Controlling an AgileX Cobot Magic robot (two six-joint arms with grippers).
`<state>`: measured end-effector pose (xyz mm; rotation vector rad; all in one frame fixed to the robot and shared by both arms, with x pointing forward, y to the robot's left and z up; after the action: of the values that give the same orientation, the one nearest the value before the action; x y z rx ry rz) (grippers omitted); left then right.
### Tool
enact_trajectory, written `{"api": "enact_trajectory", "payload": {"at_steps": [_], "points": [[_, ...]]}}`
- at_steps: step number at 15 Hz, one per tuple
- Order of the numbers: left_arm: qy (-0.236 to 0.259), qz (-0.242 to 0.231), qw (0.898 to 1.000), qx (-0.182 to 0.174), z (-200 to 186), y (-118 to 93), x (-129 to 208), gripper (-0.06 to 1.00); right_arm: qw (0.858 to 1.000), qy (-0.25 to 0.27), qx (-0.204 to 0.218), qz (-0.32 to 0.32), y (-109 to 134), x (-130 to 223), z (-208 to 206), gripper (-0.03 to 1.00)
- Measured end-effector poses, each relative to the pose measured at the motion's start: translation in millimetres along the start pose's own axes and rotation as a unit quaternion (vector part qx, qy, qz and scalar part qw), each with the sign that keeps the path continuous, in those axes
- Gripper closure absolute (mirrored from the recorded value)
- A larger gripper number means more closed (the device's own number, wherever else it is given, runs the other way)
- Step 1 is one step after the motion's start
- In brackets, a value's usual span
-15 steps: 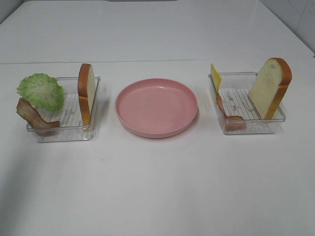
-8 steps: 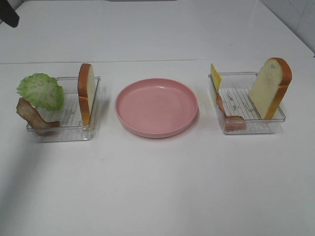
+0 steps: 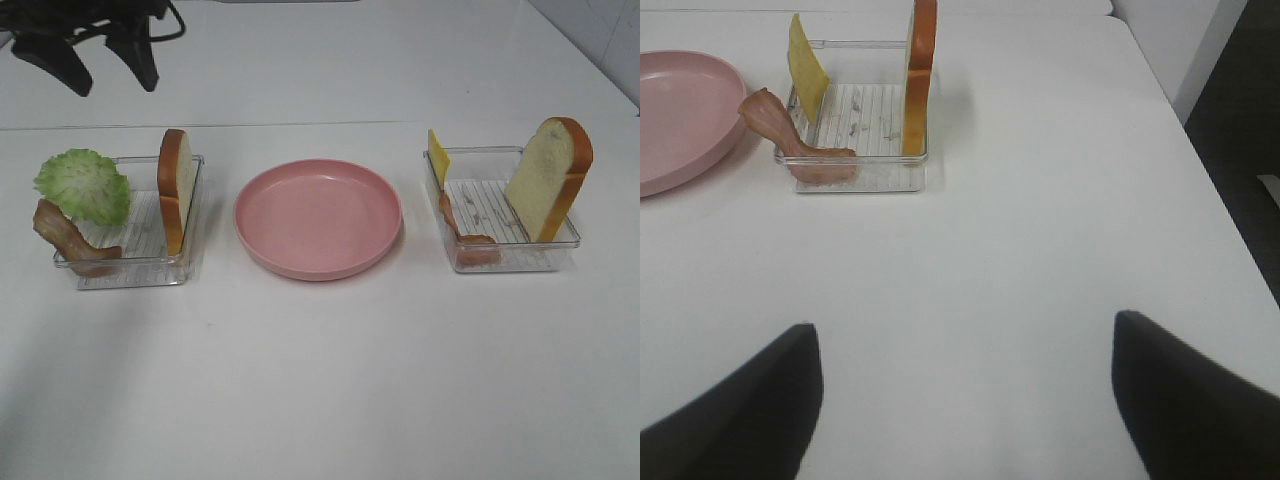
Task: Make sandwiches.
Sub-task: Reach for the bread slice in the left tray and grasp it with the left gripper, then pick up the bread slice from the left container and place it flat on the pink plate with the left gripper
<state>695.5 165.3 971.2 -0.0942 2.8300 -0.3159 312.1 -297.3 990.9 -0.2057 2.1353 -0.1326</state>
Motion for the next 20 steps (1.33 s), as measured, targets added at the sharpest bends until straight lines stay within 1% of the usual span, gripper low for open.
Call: {"api": "enact_trajectory", "payload": {"at_steps": [1,2,3,7,9,10,11,13,14,18,20], "points": [[0.012,0.008,1.000,-0.004,14.6,-7.9,3.5,0.27,1.000,0.000,0.000,0.000,0.0,0.0,0.0,0.21],[0.034,0.011,0.999,-0.011,37.1,-13.5,11.0,0.27,1.000,0.000,0.000,0.000,0.0,0.0,0.0,0.21],[0.050,0.009,0.999,-0.017,52.2,-13.4,16.0,0.27,1.000,0.000,0.000,0.000,0.0,0.0,0.0,0.21],[0.098,0.004,0.994,-0.043,98.5,0.3,30.4,0.27,1.000,0.000,0.000,0.000,0.0,0.0,0.0,0.21],[0.106,0.003,0.993,-0.046,106.4,2.4,33.3,0.28,1.000,0.000,0.000,0.000,0.0,0.0,0.0,0.21],[0.106,0.003,0.993,-0.046,106.4,2.4,33.3,0.31,1.000,0.000,0.000,0.000,0.0,0.0,0.0,0.21],[0.106,0.003,0.993,-0.046,106.2,2.3,33.0,0.38,1.000,0.000,0.000,0.000,0.0,0.0,0.0,0.21],[0.104,0.003,0.994,-0.045,105.1,1.6,31.7,0.58,1.000,0.000,0.000,0.000,0.0,0.0,0.0,0.21],[0.103,0.004,0.994,-0.047,105.1,2.4,31.3,0.73,1.000,0.000,0.000,0.000,0.0,0.0,0.0,0.21],[0.092,0.006,0.995,-0.044,102.2,0.9,27.2,0.73,1.000,0.000,0.000,0.000,0.0,0.0,0.0,0.21],[0.068,0.009,0.997,-0.038,80.6,-3.9,19.4,0.73,1.000,0.000,0.000,0.000,0.0,0.0,0.0,0.21]]}}
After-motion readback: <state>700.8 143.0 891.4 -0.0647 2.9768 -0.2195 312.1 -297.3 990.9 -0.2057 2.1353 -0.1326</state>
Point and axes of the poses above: a point on each arm's last joint axis where the gripper is mounted, z pointing out along that axis toward the gripper, y along the wrist's bending axis when the last joint is at zero, x = y × z, the point moved 10 cm from there along z, pointing out along that axis toward the gripper, and after that the axes turned 9 degrees about -z, right-handed, at the moved point
